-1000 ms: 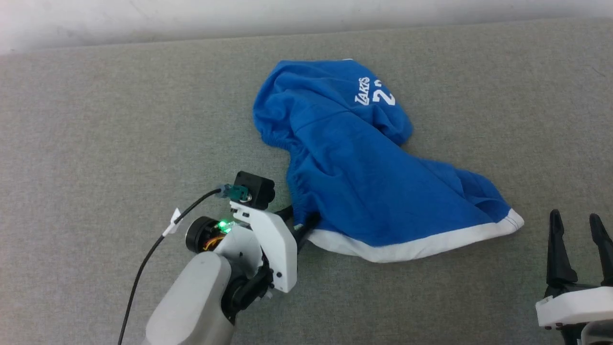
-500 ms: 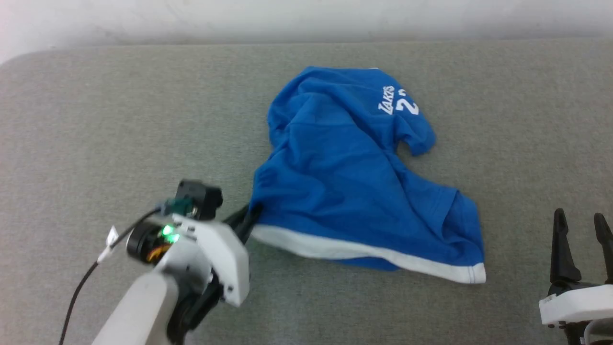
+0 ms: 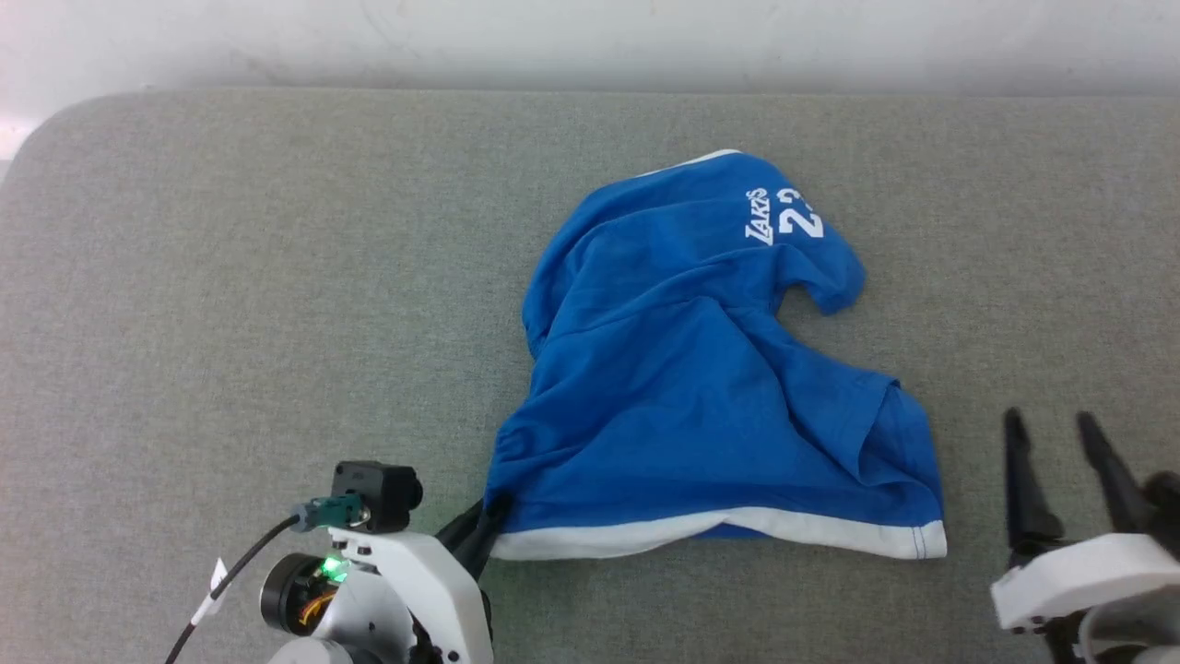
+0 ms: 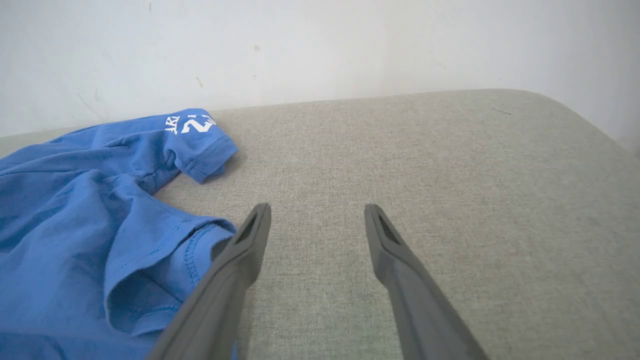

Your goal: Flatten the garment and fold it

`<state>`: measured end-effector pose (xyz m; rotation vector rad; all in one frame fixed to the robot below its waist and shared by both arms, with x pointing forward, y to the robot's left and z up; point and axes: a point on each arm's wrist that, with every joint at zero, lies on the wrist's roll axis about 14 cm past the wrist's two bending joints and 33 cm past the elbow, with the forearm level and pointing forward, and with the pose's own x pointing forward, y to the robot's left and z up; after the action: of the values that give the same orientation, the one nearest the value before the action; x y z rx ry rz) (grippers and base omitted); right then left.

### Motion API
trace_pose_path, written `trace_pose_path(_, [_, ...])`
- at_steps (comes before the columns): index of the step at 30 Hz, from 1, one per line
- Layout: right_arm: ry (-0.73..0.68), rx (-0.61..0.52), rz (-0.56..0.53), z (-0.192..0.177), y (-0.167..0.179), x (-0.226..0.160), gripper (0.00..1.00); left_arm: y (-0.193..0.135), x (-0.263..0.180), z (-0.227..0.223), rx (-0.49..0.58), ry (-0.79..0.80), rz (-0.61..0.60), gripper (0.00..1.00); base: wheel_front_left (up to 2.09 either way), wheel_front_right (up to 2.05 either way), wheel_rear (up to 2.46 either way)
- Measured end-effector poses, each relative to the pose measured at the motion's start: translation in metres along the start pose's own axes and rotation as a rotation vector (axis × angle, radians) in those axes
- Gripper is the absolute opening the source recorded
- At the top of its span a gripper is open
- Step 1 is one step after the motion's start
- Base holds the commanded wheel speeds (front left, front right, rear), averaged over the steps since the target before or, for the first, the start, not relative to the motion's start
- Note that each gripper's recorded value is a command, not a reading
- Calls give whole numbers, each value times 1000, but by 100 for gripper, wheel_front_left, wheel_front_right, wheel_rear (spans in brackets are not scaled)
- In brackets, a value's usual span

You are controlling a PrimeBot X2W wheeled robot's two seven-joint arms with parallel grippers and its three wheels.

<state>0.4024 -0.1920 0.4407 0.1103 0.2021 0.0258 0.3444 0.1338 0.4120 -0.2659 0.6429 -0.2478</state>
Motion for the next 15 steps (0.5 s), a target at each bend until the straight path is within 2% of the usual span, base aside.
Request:
trace_pose_path(5, [133, 14, 72, -17, 24, -3, 100, 1, 3, 3, -9, -24, 4, 0, 0, 0, 0])
trace_pose_path(11, [380, -1, 120, -48, 39, -25, 100, 1, 8, 0, -21, -17, 0, 0, 0, 0, 0])
trace_pose_path(15, [438, -18, 133, -51, 42, -32, 100, 0, 11, 0, -28, -18, -3, 0, 0, 0, 0])
